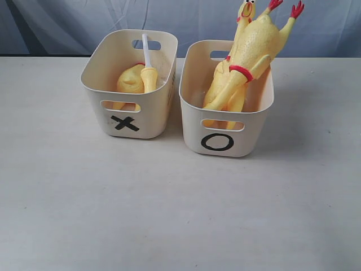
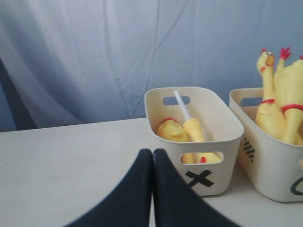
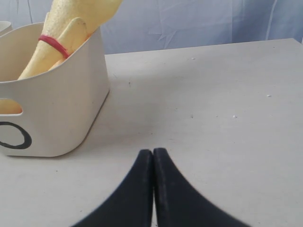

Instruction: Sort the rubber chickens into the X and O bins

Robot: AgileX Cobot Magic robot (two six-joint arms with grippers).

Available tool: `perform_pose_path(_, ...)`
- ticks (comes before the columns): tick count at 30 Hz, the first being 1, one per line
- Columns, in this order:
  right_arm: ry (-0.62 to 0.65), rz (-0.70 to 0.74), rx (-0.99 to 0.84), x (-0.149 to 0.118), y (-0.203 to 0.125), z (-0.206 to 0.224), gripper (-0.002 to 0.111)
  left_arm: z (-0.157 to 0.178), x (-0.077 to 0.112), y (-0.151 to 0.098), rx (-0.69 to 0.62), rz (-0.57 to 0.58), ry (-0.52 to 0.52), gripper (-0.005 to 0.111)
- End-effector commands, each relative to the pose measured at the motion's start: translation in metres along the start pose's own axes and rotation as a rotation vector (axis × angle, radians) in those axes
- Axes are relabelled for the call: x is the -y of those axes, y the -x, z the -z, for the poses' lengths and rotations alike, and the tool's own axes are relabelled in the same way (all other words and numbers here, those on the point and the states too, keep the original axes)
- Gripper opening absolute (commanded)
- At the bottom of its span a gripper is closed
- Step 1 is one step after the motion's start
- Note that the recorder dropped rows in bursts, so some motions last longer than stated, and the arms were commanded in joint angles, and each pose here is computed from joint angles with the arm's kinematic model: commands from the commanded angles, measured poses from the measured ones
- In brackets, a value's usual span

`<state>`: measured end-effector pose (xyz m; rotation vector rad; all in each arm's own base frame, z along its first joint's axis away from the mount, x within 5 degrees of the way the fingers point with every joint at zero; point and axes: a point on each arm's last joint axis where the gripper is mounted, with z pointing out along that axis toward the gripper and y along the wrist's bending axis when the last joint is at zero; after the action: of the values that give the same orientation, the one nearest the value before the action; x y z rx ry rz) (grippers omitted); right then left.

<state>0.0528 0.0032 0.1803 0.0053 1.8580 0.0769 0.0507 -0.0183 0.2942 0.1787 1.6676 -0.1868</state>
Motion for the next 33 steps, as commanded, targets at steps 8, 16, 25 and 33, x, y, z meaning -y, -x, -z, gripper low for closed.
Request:
perform_pose_path(8,0.003,0.003,0.011,0.0,0.0,0.0,0.0,0.006,-0.003,-0.047,0.005,0.031,0.164,0.0)
perform_pose_path(16,0.003,0.003,0.011,0.0,0.0,0.0,0.0,-0.006,-0.008,-0.085,-0.104,0.053,0.168,0.0)
perform_pose_path(25,0.004,-0.001,0.009,0.0,0.0,0.0,0.0,-0.011,-0.018,-0.111,-0.162,-0.07,0.204,0.0)
perform_pose_path(33,0.003,0.002,0.009,0.0,0.0,0.0,0.0,-0.011,-0.018,-0.107,-0.111,-0.004,0.181,0.0)
